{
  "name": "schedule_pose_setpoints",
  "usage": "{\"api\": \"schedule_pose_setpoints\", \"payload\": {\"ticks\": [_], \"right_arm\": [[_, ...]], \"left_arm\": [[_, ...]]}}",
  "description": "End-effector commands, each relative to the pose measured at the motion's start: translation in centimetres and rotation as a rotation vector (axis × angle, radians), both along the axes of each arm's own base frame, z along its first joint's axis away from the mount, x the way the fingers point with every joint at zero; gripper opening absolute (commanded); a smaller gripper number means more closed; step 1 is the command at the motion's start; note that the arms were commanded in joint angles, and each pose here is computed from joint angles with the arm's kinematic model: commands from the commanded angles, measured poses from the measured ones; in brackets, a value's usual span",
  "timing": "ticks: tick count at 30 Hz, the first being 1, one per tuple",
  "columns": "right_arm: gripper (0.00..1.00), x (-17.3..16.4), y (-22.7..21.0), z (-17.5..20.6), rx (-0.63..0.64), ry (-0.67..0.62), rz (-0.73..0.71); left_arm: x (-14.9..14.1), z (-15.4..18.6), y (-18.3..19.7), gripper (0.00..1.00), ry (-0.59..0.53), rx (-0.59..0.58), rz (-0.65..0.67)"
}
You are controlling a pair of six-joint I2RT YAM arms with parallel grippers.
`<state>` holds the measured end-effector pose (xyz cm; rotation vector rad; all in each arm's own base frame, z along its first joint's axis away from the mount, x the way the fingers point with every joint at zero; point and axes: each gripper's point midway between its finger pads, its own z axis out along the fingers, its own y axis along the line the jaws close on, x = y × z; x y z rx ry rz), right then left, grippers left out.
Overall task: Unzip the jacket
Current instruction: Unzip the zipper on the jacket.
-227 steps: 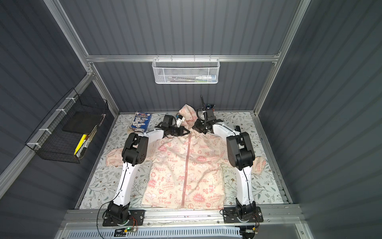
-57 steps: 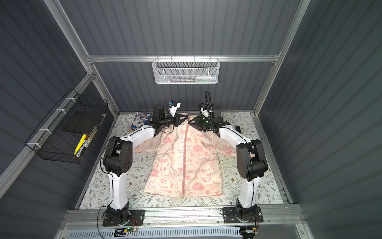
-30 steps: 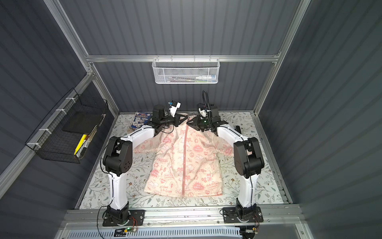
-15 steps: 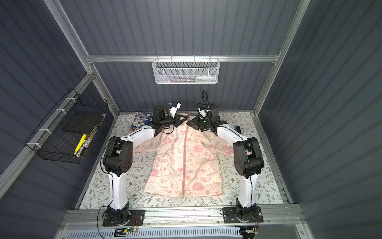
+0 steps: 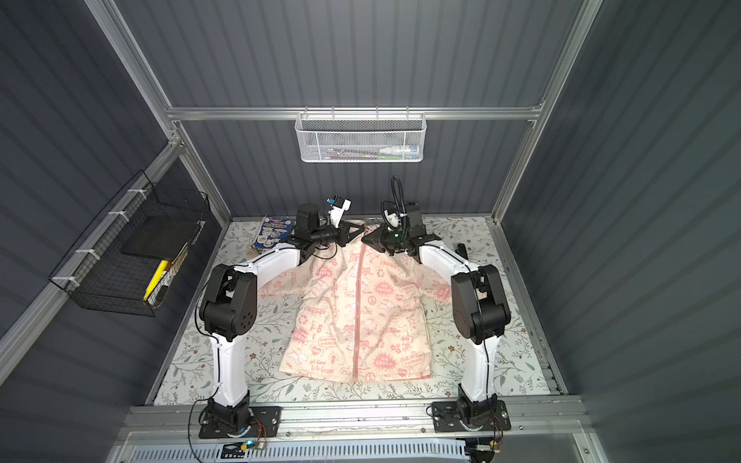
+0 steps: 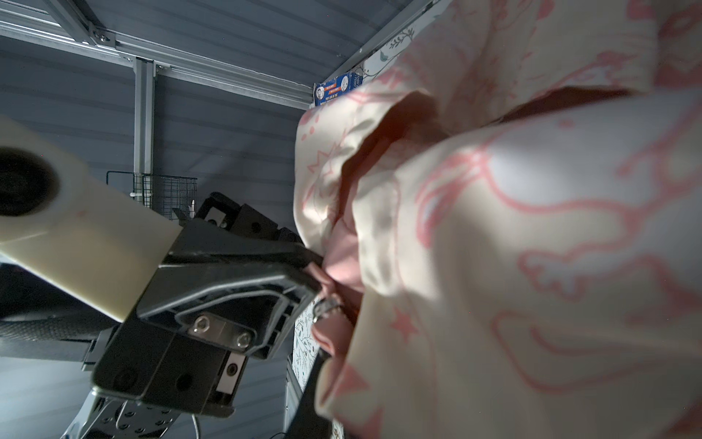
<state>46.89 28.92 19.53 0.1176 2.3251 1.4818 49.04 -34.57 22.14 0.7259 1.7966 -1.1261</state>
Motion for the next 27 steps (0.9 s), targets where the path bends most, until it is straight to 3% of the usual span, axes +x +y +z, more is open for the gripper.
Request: {"api": "schedule_pose_setpoints", "payload": {"ticks": [1, 6, 27], "right_arm": [[0.07, 0.8, 0.3, 0.6, 0.005, -0.03, -0.01], [0.0, 0.6, 0.4, 0.3, 0.004, -0.023, -0.008], [0.0, -1.9, 0.2, -2.5, 0.003, 0.037, 0.018]], "left_arm": [[-0.9, 1.8, -0.2, 0.0, -0.035, -0.028, -0.029], [-1.0, 1.9, -0.2, 0.0, -0.034, -0.03, -0.03], [-0.6, 3.4, -0.4, 0.0, -0.036, -0.059, -0.026]]}}
